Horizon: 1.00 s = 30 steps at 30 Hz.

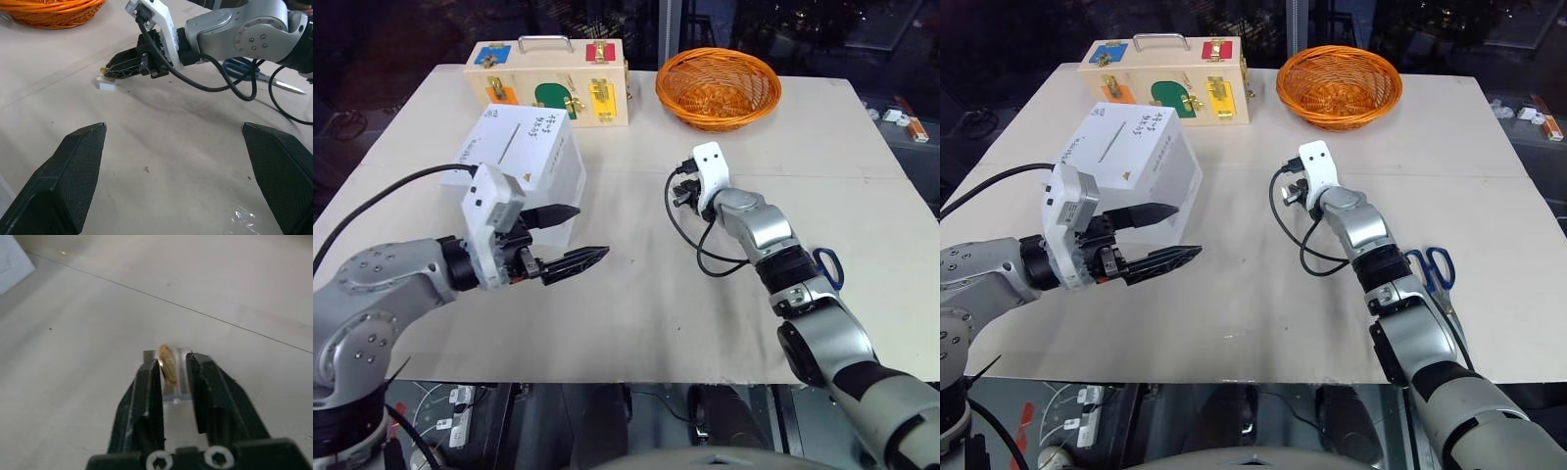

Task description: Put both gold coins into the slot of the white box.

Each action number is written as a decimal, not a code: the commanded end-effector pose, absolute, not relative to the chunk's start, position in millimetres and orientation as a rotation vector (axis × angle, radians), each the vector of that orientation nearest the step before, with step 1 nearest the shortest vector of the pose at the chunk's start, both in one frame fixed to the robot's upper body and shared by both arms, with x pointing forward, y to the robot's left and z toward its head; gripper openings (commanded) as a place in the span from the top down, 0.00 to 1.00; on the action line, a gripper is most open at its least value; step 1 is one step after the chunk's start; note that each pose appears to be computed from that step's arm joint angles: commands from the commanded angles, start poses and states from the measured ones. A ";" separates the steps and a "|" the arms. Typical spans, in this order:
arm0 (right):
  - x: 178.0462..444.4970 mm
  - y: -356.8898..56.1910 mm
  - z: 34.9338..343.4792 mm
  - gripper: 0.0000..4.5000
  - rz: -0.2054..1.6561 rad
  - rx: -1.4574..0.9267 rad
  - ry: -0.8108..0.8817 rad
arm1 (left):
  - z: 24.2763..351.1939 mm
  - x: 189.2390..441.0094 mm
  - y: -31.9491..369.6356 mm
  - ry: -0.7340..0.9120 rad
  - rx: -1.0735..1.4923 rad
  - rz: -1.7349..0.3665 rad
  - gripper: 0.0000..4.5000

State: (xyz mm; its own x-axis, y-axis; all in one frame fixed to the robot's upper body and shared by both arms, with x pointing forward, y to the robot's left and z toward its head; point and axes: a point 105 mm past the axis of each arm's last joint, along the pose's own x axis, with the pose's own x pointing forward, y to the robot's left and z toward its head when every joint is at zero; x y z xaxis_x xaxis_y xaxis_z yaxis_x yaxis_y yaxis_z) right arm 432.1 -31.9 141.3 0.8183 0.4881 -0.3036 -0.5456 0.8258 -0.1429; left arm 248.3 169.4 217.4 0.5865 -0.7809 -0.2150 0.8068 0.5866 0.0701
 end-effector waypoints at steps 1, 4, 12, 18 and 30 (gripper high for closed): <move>434.4 -26.2 164.2 0.80 0.566 -0.225 0.184 | 227.5 244.2 167.1 0.121 0.195 -0.943 0.00; 434.8 -26.6 163.7 0.80 0.565 -0.223 0.186 | 227.5 244.3 167.5 0.121 0.194 -0.945 0.00; 436.4 -30.1 167.2 0.99 0.556 -0.217 0.183 | 227.4 244.6 168.4 0.120 0.185 -0.949 0.00; 434.4 -30.0 173.5 0.99 0.570 -0.198 0.167 | 228.5 249.5 170.5 0.113 0.143 -0.935 0.00; 332.3 -33.1 266.6 1.00 1.137 0.161 -0.044 | 265.2 272.4 158.9 0.072 -0.107 -1.036 0.17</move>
State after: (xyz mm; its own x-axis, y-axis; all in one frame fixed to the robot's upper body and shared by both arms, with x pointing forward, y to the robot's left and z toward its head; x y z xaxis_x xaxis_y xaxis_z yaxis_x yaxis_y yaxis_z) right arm 362.8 -32.9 235.7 0.5457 0.8375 0.0287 -0.8325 0.5378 0.1331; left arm 273.6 166.8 256.8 0.5581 -0.8293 -0.0262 0.8213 0.5567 -0.1252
